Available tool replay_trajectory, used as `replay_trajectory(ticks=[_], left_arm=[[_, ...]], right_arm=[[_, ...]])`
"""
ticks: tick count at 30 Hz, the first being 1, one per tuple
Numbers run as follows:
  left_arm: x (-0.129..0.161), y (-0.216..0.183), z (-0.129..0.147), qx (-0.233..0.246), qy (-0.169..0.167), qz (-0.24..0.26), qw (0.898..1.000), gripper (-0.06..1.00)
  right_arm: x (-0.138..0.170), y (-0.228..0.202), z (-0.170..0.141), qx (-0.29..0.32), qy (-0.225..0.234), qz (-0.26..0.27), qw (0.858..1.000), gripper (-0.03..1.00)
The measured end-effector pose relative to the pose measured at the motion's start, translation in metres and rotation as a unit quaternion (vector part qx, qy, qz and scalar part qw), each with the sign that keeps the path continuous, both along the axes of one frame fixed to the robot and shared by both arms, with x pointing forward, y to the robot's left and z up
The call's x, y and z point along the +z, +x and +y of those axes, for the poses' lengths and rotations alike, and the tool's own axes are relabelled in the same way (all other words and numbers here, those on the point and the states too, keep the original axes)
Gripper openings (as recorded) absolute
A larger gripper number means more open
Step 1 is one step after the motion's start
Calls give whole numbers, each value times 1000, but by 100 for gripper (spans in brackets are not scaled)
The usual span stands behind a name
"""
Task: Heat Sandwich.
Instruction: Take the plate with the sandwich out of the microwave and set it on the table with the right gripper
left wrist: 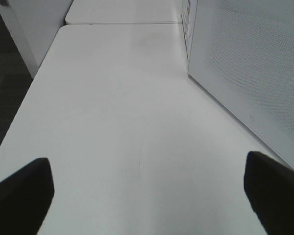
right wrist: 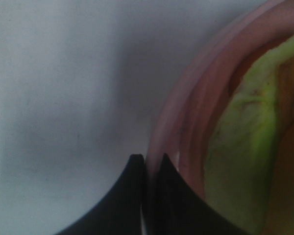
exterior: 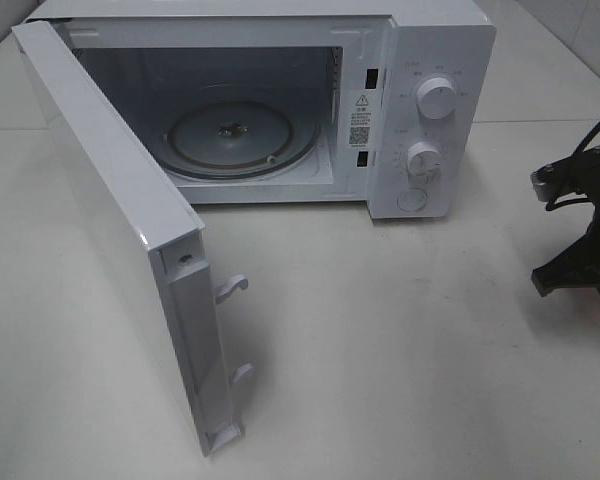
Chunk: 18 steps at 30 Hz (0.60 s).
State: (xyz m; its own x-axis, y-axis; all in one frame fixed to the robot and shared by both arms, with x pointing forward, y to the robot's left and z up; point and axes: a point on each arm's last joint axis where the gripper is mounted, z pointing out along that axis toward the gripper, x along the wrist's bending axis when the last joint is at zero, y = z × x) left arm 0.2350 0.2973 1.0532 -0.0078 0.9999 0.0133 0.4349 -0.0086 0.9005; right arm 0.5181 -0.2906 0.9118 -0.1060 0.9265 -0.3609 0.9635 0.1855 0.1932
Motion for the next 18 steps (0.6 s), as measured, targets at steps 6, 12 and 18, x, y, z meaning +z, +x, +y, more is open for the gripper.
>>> replay_trajectory(ticks=[6,12,18], left_arm=[[0,0,0,0,0,0,1000,99],[0,0,0,0,0,0,1000,99],[0,0,0,0,0,0,1000,99]], right_arm=[[-9,5,0,-2,-4,-12,1000,4],[-18,6,0,1,-5,0,1000,4],[-25,7,1,5,-2,7,1000,4]])
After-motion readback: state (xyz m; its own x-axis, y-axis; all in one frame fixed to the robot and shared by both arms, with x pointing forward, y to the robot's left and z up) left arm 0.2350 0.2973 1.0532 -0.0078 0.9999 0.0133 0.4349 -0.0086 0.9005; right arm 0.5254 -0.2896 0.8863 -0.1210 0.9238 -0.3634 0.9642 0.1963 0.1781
